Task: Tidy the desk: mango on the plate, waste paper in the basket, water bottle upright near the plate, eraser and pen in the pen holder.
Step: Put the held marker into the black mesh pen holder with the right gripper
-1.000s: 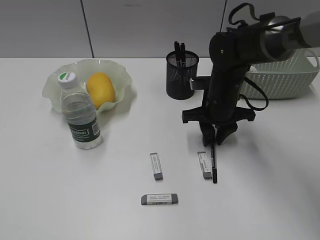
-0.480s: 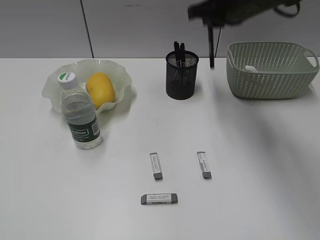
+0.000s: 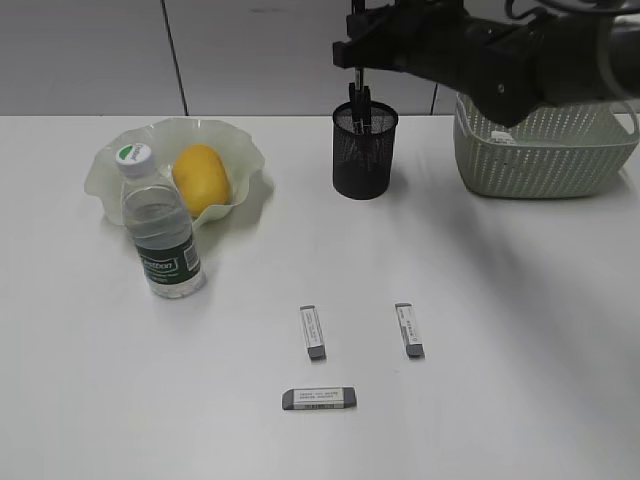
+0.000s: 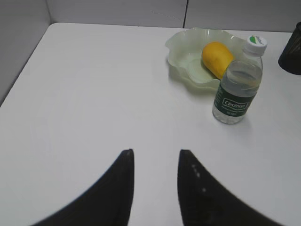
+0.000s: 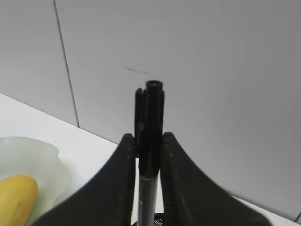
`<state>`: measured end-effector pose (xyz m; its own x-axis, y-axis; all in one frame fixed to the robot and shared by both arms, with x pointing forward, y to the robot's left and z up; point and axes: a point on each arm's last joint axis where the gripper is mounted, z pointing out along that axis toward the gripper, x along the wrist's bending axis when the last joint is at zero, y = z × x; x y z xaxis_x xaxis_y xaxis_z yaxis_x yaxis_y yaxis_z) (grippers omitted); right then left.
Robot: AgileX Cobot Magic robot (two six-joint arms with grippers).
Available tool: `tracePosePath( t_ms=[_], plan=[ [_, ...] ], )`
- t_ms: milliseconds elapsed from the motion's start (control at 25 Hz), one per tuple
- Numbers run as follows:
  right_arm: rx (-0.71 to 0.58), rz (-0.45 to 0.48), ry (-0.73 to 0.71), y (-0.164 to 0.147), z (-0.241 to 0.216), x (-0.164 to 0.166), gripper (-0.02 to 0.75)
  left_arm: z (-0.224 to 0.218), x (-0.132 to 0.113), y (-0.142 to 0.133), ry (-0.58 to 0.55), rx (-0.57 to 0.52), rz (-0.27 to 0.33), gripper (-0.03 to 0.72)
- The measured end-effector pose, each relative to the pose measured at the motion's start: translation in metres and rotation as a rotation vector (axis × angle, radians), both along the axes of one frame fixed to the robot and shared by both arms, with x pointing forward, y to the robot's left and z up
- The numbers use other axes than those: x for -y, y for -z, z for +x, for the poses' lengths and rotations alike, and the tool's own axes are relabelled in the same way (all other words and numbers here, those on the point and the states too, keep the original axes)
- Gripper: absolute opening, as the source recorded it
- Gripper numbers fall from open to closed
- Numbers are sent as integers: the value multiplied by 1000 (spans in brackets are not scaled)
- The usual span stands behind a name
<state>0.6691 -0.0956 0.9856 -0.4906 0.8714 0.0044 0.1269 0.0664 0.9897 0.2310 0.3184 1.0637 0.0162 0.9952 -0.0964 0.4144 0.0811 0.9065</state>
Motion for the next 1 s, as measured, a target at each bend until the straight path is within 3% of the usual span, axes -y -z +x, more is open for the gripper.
tracePosePath(
  t_ms=[280,400,480,600,760,880,1000],
  plan=[
    [-16,-77,10,42,7,-1,144,0,0,0,0,0,0,237],
    [-18,-86,11,44,8,-1,284,0,0,0,0,0,0,237],
    [-19,-85,15,39,7,-1,435,0,0,0,0,0,0,237],
    [-75,-88,46,17,2,4,530,0,0,0,0,0,0,237],
    [-272,-171,83,-43,-27,22,524,0,0,0,0,0,0,237],
    [-495,-289,102,-79,-71,44,491,0,0,0,0,0,0,237],
    [-753,-420,120,-90,-129,72,476,0,0,0,0,0,0,237]
  ],
)
